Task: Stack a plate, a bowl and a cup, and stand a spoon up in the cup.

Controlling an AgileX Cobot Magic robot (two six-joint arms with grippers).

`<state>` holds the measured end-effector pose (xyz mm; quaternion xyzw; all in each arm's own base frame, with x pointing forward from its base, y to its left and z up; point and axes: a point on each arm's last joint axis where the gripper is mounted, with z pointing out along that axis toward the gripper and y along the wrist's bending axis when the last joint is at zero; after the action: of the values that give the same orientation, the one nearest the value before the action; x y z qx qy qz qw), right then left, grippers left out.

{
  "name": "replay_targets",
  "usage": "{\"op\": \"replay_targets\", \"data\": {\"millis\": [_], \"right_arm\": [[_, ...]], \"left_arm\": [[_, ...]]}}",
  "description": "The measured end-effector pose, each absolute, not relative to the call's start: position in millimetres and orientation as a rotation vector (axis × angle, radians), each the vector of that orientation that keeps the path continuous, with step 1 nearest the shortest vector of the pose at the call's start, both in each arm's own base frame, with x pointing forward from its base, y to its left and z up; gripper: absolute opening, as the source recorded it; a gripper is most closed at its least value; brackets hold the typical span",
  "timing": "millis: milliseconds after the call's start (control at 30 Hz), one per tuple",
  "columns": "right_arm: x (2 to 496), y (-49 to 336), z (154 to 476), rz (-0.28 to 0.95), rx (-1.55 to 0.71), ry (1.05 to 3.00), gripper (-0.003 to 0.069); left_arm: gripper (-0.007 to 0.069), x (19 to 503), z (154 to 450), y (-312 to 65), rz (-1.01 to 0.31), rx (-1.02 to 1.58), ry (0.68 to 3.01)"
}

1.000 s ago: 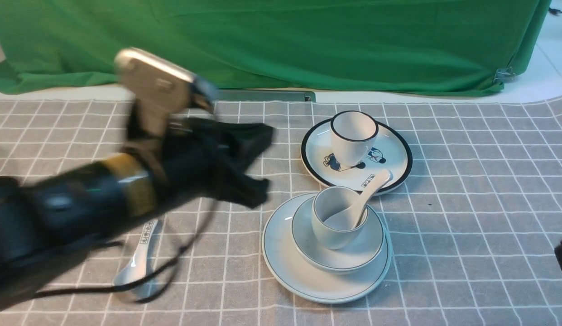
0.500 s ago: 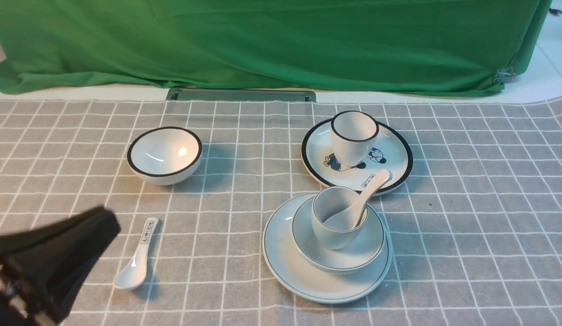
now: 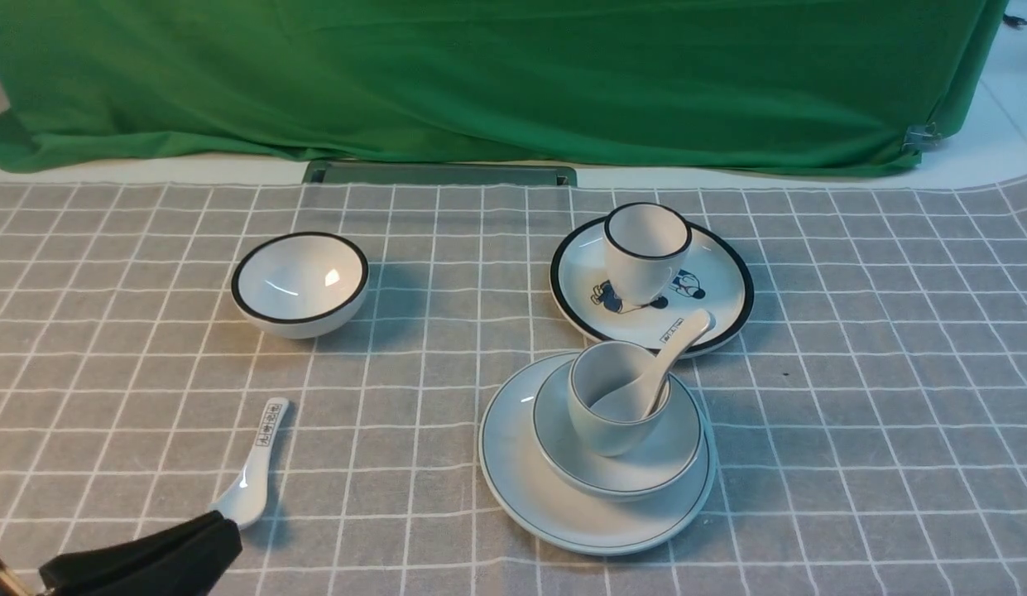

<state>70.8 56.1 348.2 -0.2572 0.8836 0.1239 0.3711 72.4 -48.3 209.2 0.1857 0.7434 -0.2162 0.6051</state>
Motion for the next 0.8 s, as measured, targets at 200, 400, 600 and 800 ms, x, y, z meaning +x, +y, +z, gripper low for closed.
{"op": "replay_targets", "data": {"millis": [200,400,600,800], "right_arm": [[69.1,24.1,352.8,0.209,-0.32,2.205,0.0074],[57.1,11.7,309.3,0.048,-0.295,1.912,0.0017],[50.2,6.1,237.0,-0.029,-0.187,1.875,0.0016],[51.7,4.1,176.0,-0.059,-0.17,1.896,0.0016]], "left_arm": [[0.0011,69.8,190.6,-46.7,-0.489,0.442,1.773],[0.0011,69.6,190.3,-46.9,-0.494,0.443,1.767],[0.0011,69.6,190.8,-47.1,-0.497,0.443,1.762],[0.0011,69.5,191.5,-47.4,-0.501,0.443,1.754]]}}
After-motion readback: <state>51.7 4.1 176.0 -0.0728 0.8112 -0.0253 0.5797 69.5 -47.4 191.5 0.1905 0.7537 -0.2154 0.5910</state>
